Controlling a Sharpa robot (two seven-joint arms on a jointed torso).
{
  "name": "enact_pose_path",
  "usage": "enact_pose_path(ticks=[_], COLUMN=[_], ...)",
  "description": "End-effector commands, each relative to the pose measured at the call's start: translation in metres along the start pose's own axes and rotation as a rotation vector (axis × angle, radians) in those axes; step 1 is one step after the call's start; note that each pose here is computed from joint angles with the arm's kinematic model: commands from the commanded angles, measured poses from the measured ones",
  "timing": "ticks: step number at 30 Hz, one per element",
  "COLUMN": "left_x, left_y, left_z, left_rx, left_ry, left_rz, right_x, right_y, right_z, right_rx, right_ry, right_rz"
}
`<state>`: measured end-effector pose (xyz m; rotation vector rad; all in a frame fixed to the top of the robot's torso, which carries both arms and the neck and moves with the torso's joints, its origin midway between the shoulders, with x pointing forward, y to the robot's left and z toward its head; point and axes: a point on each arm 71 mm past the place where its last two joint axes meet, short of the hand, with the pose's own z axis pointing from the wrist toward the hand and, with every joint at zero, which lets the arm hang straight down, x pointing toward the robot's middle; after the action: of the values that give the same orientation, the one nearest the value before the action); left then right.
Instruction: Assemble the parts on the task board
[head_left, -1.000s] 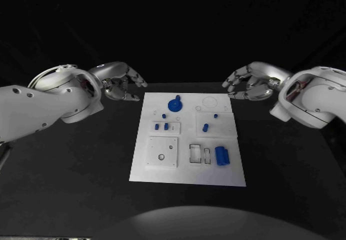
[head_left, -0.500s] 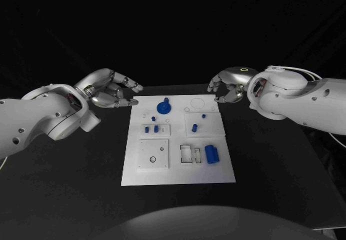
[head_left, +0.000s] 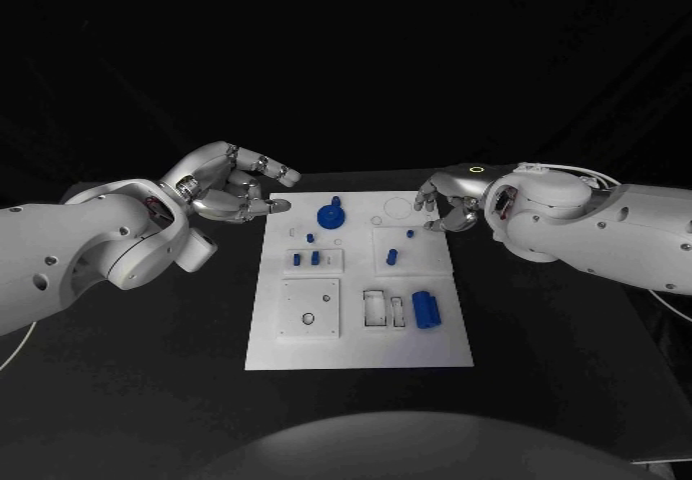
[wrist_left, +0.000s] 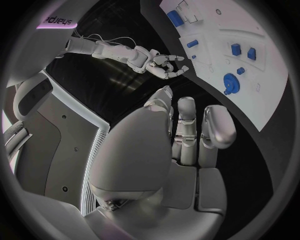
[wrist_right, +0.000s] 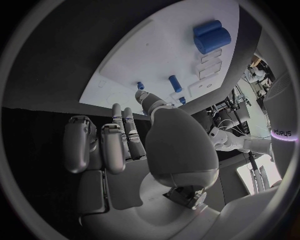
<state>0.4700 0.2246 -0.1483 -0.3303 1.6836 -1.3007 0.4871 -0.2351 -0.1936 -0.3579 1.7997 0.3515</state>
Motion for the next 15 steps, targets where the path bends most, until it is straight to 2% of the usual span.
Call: enact_pose_path(ticks=[1,15], left_x=[0.0036,0.0113], left_y=[-0.0020,0.0063], left_z=[0.0004,0.0026], left_rx=[0.028,-0.003], left_ry=[0.019,0.046], left_rz=[-0.063,-0.079], right_x=[0.005,0.021], right_y=[0.004,0.010], right_z=[0.000,0.000], right_rx=[-0.028,-0.022], right_ry=[0.015,0.034], right_rz=[0.010,0.061])
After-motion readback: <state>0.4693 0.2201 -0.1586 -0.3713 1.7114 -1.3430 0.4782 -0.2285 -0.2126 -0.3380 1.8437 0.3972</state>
